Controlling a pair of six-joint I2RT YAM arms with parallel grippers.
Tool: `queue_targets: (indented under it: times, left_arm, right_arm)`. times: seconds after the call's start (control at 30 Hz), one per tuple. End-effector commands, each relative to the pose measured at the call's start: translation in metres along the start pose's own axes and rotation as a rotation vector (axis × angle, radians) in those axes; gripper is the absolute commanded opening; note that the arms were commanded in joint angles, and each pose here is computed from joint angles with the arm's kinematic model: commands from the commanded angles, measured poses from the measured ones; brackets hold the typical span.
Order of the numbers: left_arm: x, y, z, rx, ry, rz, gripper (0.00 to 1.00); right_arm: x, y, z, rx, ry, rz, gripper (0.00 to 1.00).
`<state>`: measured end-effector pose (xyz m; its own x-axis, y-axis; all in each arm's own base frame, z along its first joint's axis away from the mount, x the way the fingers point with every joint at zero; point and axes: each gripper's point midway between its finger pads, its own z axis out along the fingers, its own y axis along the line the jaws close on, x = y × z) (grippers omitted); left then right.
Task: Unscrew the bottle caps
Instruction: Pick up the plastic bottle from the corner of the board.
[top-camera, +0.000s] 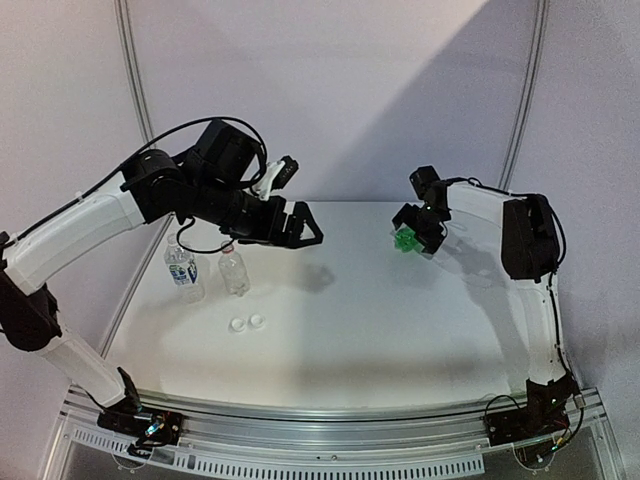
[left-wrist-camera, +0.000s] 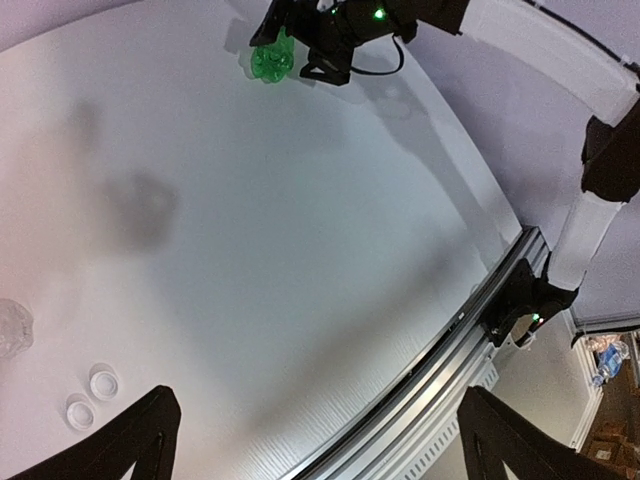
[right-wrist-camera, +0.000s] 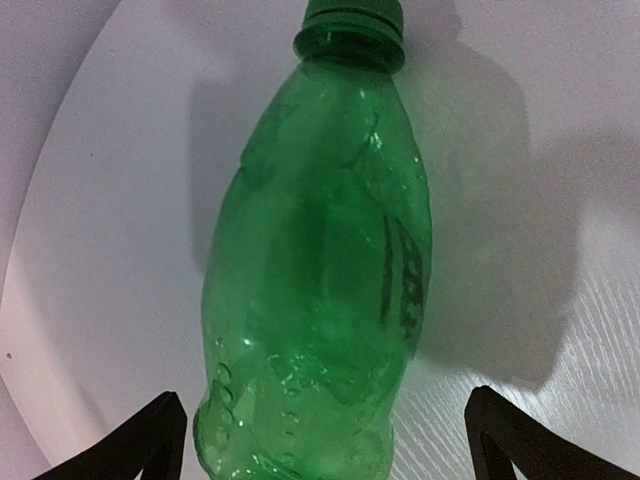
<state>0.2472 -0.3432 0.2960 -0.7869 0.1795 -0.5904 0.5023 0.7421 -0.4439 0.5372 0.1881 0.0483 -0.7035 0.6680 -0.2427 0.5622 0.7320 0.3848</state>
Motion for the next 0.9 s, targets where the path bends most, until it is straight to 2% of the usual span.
queue_targets:
  times: [0.0,0.17,0.33,0.53,0.63,0.73,0.87]
  left_arm:
    - [-0.004,-0.011,0.006,0.024,0.002,0.036,0.99]
    - [-0.006,-0.009,0.011,0.006,0.008,0.051,0.99]
    - [-0.007,-0.007,0.014,-0.008,0.013,0.057,0.99]
    - [-0.008,-0.007,0.017,-0.007,0.016,0.057,0.99]
    - [-0.007,-0.008,0.019,-0.004,0.022,0.051,0.99]
    - [-0.006,-0.008,0.019,0.000,0.024,0.040,0.99]
    - [-0.004,-0.006,0.014,-0.007,0.021,0.033,0.99]
  right_arm:
    - [-0.015,0.010,0.010,-0.047,-0.025,0.022,0.99]
    - [-0.011,0.010,0.022,-0.064,0.018,0.039,0.96]
    - [-0.007,0.006,0.029,-0.057,0.040,0.044,0.82]
    - [-0.004,0.007,0.021,-0.070,0.058,0.031,0.57]
    - [-0.002,0.009,0.017,-0.081,0.066,0.015,0.48]
    - [-0.001,0.010,0.009,-0.095,0.067,-0.009,0.42]
    - [-0.003,0.016,-0.012,-0.136,0.053,-0.057,0.38]
